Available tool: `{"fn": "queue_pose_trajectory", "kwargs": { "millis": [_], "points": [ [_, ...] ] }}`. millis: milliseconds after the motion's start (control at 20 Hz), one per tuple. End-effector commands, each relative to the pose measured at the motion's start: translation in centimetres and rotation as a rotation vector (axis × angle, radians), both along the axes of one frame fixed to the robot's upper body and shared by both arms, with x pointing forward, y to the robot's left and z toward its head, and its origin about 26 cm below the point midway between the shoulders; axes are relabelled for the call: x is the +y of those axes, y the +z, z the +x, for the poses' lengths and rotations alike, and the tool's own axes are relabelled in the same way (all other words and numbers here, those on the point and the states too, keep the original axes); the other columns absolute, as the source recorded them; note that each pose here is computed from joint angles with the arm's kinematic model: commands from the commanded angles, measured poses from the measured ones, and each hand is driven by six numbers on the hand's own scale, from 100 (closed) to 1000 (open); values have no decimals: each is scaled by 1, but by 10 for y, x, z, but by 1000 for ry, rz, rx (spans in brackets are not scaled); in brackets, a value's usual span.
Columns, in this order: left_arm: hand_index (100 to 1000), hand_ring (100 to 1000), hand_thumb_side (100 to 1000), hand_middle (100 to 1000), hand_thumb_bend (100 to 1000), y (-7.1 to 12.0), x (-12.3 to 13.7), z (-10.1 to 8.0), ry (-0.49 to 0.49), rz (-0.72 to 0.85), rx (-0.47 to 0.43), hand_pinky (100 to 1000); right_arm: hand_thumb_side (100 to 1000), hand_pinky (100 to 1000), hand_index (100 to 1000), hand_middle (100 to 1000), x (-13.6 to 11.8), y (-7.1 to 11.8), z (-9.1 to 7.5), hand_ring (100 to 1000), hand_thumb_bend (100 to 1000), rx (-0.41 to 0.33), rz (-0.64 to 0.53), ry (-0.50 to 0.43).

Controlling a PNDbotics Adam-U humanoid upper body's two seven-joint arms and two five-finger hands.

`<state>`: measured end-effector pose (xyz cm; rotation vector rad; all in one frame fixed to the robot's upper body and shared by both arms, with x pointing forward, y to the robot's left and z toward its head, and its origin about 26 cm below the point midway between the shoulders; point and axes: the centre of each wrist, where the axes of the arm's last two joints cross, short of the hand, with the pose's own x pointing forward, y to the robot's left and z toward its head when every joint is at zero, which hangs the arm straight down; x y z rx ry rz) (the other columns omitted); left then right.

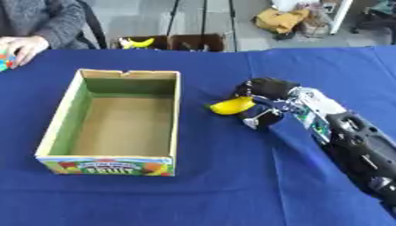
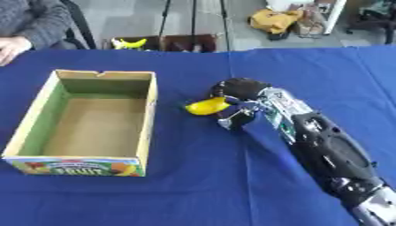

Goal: Pick up objects on the table and place them in the box.

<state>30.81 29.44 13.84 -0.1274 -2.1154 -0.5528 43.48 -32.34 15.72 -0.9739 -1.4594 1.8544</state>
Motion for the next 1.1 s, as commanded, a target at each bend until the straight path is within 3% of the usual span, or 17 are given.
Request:
{"fn": "queue_pose_trajectory", "kwargs": {
  "millis": [50,550,1100],
  "points": [
    [755,575,1000,594,132,9,0,0,-2,11,-27,577,273,807,714,630,-9,-3,0,666,100,-4,-40,-22],
    [755,575,1000,594,133,9,3,-1,6,12,-23,578,250,806,715,625,-5,15,-2,664,100,-42,3,8],
    [754,575,1000,593,135,9,7,-2,17,19,-16,578,230,812,718,628,12,64,-12,675,100,-119,63,88]
  ]
}}
